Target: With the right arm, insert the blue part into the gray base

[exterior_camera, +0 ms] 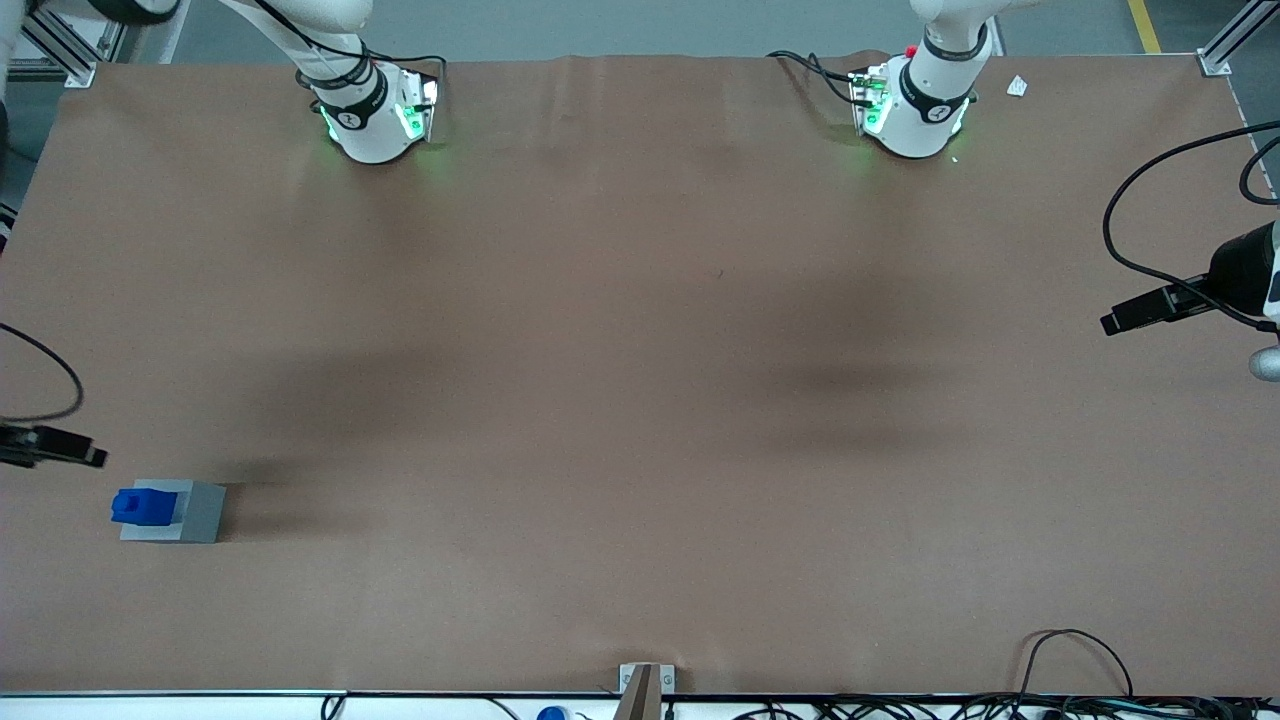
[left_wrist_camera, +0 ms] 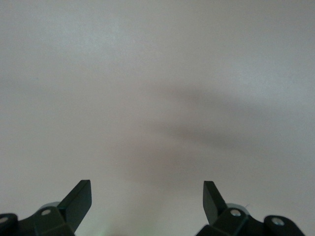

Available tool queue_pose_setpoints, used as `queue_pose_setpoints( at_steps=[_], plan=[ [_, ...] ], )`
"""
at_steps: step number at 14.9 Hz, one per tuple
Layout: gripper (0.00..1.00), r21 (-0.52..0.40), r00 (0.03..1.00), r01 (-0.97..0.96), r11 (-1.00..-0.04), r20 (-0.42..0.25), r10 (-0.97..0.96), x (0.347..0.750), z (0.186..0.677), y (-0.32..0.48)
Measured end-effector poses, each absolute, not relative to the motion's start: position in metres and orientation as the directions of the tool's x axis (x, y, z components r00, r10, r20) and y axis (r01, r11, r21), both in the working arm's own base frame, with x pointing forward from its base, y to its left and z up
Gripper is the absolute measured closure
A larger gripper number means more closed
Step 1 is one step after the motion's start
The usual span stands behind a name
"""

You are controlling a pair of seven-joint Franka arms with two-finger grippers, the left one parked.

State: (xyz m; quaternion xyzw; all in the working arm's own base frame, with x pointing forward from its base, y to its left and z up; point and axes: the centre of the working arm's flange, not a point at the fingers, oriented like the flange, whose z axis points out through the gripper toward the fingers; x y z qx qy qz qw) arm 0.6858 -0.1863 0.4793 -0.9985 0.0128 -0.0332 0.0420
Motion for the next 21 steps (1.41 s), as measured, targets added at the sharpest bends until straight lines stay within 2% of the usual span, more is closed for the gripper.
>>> queue_pose_setpoints(
  at_steps=[3,6,8,11,14,21],
  plan=[
    [0.0,-0.068,0.994,0.002,-0.998,0.106,-0.005,0.66,0.553,-0.169],
    [0.0,-0.057,0.994,0.019,-0.998,0.106,0.013,0.627,0.612,-0.13],
    [0.0,-0.047,0.994,0.021,-0.999,0.105,0.016,0.605,0.635,-0.097],
    [0.0,-0.003,0.998,0.002,-1.0,0.069,0.002,0.585,0.648,-0.044],
    [0.0,0.036,0.998,0.001,-0.999,0.061,0.003,0.577,0.653,-0.006],
    [0.0,0.04,0.997,-0.008,-0.999,0.074,-0.005,0.578,0.636,-0.011]
  ],
)
